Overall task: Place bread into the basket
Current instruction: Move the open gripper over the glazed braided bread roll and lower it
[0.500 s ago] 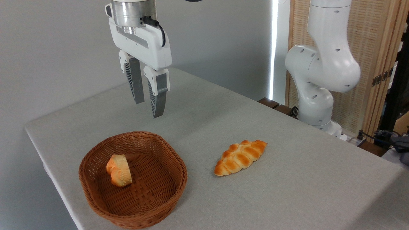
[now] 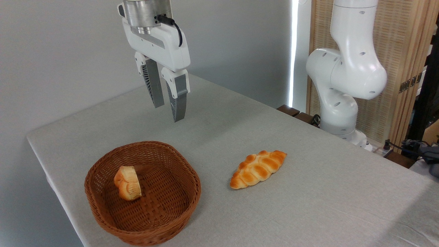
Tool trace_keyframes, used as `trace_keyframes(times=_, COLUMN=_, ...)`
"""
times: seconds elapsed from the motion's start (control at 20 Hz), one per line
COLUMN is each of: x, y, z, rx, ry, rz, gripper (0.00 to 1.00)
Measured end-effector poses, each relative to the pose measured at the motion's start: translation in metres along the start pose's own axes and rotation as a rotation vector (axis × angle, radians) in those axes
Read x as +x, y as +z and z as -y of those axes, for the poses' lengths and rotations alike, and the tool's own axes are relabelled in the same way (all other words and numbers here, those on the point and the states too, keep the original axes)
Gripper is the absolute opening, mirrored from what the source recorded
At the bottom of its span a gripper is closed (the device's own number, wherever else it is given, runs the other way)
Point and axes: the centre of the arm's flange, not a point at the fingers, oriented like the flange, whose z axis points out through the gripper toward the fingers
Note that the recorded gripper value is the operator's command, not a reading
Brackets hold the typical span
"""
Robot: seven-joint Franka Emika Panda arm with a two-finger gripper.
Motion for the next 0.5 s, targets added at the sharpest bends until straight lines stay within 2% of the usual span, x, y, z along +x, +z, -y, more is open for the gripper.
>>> trace_keyframes(times=0.35, x=-0.005, y=0.010, z=-0.003, rx=-0.031, ry=-0.001, rz=0.044, gripper=1.00)
trace_keyframes(times=0.5, x=-0.019, y=0.024, z=-0.002, rx=-0.043, ry=-0.017, rz=0.066, gripper=1.00)
